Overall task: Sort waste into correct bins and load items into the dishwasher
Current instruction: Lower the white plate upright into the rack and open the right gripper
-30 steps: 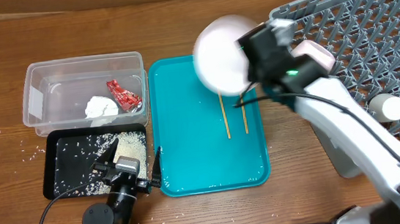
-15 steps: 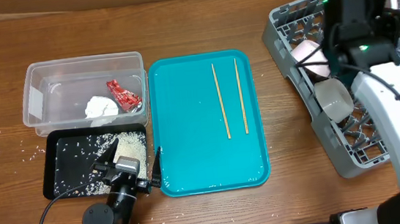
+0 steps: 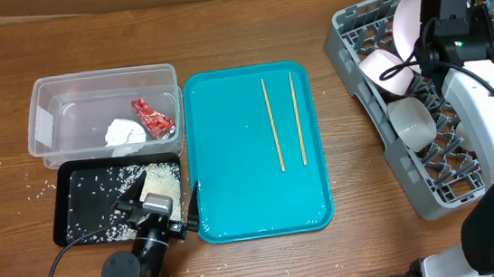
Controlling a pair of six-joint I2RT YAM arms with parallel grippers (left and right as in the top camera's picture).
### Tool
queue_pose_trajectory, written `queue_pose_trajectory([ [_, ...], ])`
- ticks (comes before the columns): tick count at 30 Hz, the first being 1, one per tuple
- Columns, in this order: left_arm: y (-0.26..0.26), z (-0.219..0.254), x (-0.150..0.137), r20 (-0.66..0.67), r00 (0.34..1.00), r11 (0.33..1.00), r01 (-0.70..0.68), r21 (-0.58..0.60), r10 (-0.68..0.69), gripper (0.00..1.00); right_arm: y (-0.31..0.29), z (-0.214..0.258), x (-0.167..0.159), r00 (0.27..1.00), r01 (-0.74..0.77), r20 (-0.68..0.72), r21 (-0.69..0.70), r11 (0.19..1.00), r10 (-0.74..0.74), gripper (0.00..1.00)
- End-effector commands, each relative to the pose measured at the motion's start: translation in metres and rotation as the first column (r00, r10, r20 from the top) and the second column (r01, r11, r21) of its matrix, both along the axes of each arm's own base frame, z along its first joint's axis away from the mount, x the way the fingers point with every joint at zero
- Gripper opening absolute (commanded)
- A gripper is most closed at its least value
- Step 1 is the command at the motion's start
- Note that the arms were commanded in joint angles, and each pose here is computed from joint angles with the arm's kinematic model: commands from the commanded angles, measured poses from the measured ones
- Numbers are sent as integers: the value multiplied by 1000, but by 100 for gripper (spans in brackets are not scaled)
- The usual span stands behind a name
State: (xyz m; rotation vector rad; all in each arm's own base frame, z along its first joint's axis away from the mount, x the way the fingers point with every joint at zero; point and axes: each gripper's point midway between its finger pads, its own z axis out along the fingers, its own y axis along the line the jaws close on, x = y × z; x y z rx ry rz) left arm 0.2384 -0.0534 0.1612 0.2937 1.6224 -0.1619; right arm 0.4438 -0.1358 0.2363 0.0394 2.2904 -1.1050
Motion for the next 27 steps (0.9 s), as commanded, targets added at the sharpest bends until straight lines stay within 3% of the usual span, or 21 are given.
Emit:
queue_pose_trajectory([
  [1,-1,0,0,11,1000,1000,8,21,-8,100,-16,-7,-1,996,88,-26,-103,991,-91,4],
  [7,-1,0,0,11,1000,1000,8,21,-8,100,-26,17,-2,982,183,84,-161,970,-171,4],
  [20,-1,0,0,11,1000,1000,8,21,-8,100,-14,-14,0,996,68,-49,-84,994,-72,4],
  [23,-1,0,0,11,1000,1000,8,21,-8,100,-20,-3,-3,993,117,-12,-124,985,-119,16],
  [27,-1,0,0,11,1000,1000,8,21,-8,100,-2,9,3,995,93,35,-132,987,-89,16],
])
